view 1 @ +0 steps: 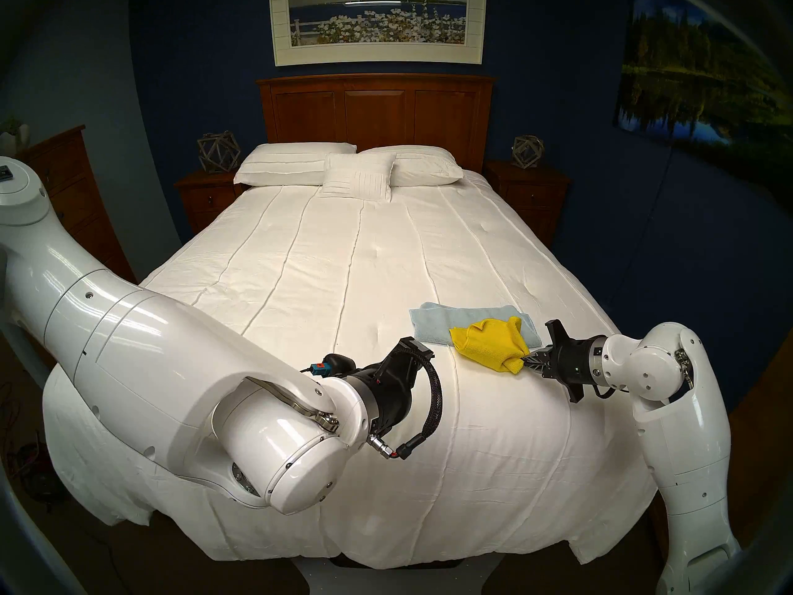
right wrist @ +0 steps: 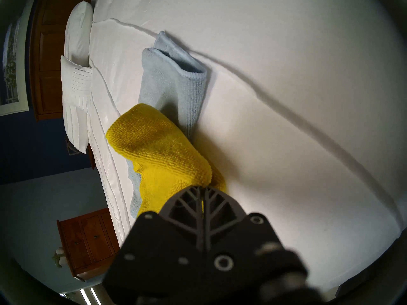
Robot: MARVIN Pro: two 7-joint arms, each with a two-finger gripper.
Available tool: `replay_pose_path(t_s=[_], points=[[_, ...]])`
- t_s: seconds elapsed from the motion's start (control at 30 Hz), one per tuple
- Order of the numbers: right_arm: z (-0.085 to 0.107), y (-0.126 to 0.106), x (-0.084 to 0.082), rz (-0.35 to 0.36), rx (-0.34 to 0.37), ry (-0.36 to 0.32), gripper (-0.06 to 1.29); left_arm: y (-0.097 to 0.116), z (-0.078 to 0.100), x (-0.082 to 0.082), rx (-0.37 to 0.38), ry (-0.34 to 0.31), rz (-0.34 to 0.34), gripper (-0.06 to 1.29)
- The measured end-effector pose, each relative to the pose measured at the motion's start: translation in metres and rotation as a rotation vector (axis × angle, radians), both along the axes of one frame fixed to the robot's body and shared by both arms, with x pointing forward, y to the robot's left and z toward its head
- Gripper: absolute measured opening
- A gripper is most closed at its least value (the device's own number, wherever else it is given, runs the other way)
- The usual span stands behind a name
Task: Fold the hand towels twice and stack them up
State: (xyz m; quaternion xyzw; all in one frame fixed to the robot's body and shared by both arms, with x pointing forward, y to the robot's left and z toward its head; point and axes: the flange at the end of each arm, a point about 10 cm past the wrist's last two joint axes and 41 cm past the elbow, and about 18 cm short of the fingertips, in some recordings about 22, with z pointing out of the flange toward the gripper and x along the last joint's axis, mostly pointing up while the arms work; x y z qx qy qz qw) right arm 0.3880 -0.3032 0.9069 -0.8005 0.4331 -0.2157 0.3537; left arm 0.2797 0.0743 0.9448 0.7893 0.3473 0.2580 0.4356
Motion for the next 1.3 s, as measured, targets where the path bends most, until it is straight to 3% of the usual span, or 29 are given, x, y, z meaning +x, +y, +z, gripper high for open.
replay_pose_path(t_s=[0.53,0.93,1.3], points=[[0.019,-0.008,-0.003,0.075,0.174,-0.065,-0.03,0.000,0.000,0.000,0.000,0.000,0.000,1.23],[0.016,-0.012,-0.015,0.113,0.146,-0.025,-0.03,0.000,0.000,0.000,0.000,0.000,0.000,1.23],[0.014,-0.019,-0.022,0.124,0.148,-0.028,-0.03,0.000,0.000,0.000,0.000,0.000,0.000,1.23]])
